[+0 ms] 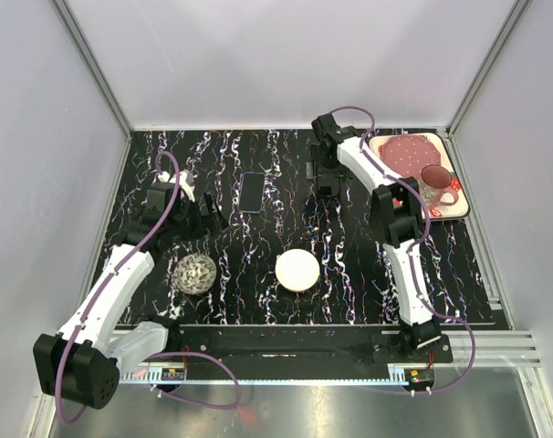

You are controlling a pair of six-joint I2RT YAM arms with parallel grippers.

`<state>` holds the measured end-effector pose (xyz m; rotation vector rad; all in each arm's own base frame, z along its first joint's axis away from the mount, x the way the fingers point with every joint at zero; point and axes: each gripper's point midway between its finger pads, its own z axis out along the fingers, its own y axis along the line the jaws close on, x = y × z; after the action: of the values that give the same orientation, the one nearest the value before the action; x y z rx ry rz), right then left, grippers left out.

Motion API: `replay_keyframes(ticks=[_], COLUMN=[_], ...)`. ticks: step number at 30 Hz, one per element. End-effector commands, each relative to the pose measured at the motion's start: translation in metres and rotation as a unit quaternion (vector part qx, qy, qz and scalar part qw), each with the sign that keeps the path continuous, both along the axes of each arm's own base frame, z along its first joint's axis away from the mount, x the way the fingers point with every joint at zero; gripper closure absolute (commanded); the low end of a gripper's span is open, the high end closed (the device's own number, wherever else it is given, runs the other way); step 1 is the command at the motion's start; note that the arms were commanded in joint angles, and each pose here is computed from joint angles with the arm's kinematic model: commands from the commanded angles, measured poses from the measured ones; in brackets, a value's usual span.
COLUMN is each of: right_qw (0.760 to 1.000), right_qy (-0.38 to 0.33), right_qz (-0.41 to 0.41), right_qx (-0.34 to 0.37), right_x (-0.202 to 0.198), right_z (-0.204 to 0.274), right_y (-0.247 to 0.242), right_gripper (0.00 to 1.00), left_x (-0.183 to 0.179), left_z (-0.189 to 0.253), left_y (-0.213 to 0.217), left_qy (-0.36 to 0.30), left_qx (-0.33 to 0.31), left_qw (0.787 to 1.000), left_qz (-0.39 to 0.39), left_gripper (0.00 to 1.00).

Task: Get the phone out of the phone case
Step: Pick up the phone at the center of the board.

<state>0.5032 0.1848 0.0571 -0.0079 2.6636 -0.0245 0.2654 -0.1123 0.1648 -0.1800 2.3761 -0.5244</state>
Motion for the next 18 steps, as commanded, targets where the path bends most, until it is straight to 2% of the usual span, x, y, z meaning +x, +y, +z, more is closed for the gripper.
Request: replay_keyframes(ticks=[1, 7, 13, 18], right_qw=[0.999, 0.999, 0.998, 0.999], right_qy=[0.015, 0.021, 0.019, 0.033], right_qz=[0.01, -0.011, -0.029, -0.021], right_qx=[-0.031, -0.031, -0.044, -0.014], right_x=[0.006, 0.011, 0.011, 0.007], right_z=[-0.012, -0.013, -0.016, -0.028], right_y=[-0.002, -0.003, -0.01, -0.002], right_gripper=[0.0, 0.0, 0.0, 0.0], left_x=[0.0, 0.0, -0.002, -0.001], left_z=[0.03, 0.025, 0.021, 0.022], left_y=[-0.008, -0.002, -0.006, -0.001], left_qy=[-0.033, -0.021, -0.013, -0.019], left_qx=[-0.021, -0.019, -0.028, -0.023], left_qw=[0.999, 1.0, 1.0, 0.999], left_qz=[-0.022, 0.008, 0.0, 0.017], left_gripper=[0.01, 0.01, 0.01, 0.01])
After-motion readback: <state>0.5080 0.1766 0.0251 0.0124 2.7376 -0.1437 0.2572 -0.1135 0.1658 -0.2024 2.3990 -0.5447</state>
